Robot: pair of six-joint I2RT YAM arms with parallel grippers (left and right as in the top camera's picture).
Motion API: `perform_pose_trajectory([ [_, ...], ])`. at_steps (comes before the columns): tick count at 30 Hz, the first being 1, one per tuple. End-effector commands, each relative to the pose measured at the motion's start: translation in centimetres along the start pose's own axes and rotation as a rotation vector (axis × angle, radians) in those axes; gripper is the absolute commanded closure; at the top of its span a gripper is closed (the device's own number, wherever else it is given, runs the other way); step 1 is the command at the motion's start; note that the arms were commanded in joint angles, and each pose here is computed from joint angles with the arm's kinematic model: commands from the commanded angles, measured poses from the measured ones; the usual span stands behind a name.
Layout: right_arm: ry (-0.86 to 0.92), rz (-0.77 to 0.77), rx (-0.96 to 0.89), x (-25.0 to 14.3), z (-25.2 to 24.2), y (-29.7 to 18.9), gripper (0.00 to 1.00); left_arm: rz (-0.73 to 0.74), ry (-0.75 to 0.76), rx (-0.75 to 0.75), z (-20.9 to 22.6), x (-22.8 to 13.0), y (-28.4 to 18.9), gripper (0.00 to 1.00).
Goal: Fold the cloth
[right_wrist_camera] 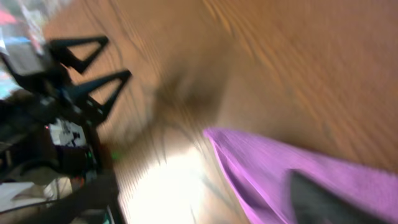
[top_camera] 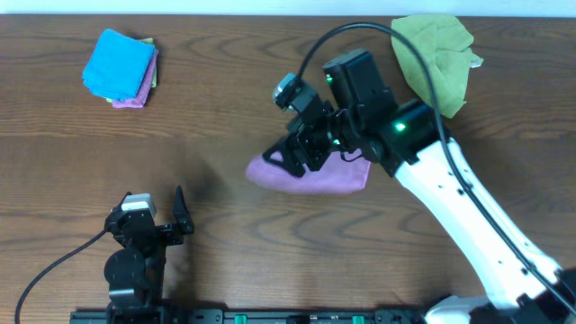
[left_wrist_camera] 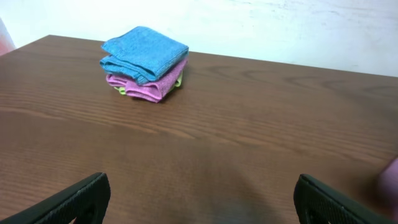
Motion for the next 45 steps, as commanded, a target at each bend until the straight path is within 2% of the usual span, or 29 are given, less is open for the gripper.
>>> perform_pose_trajectory([
  [1,0.048,0.030,-0.097,-0.7,-2.4,-0.6,0.01,0.027,0.006,0.025,0.6,-1.2,0.3,0.05],
  [4,0.074,0.068,-0.212,-1.6,-4.5,-1.3,0.01,0.027,0.006,0.025,0.6,-1.2,0.3,0.05],
  [8,0.131,0.261,-0.448,-5.3,-7.7,-2.6,0.01,0.027,0.006,0.025,0.6,-1.2,0.3,0.05],
  [13,0.225,0.433,-0.415,-9.3,-8.1,-1.5,0.06,0.027,0.006,0.025,0.6,-1.2,0.3,0.05],
  [18,0.365,0.534,-0.436,-14.4,-9.5,-1.8,0.09,0.027,0.006,0.025,0.6,-1.2,0.3,0.05],
  [21,0.412,0.463,-0.453,-14.6,-9.3,-4.1,0.10,0.027,0.006,0.025,0.6,-1.2,0.3,0.04],
  [24,0.360,0.331,-0.520,-12.9,-7.4,-7.9,0.09,0.027,0.006,0.025,0.6,-1.2,0.3,0.05],
  [26,0.318,0.251,-0.552,-13.2,-5.7,-9.5,0.09,0.027,0.006,0.025,0.6,-1.2,0.3,0.05],
  [28,0.309,0.192,-0.575,-15.0,-4.8,-9.6,0.09,0.027,0.006,0.025,0.6,-1.2,0.3,0.05],
  [30,0.339,0.130,-0.556,-16.5,-4.3,-8.5,0.15,0.027,0.006,0.025,0.6,-1.2,0.3,0.05],
  [32,0.392,0.059,-0.450,-17.1,-3.6,-6.6,0.24,0.027,0.006,0.025,0.6,-1.2,0.3,0.05],
  [33,0.403,0.038,-0.402,-17.1,-3.3,-5.8,0.24,0.027,0.006,0.025,0.6,-1.2,0.3,0.05],
  [37,0.458,0.074,-0.331,-18.4,-4.6,-2.6,0.27,0.027,0.006,0.025,0.6,-1.2,0.3,0.04],
  [40,0.505,0.153,-0.303,-19.7,-6.0,-0.3,0.37,0.027,0.006,0.025,0.6,-1.2,0.3,0.05],
  [45,0.555,0.210,-0.227,-21.0,-7.2,2.9,0.39,0.027,0.006,0.025,0.6,-1.2,0.3,0.05],
])
Point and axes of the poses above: each gripper's point midway between its finger pads, its own y axis out along the fingers, its own z axis along the line the jaws close on, x = y × z, the point moved 4 cm from there along -y, back along the fingers, and after that the axes turned 10 degrees about -y, right-handed, at the moved point
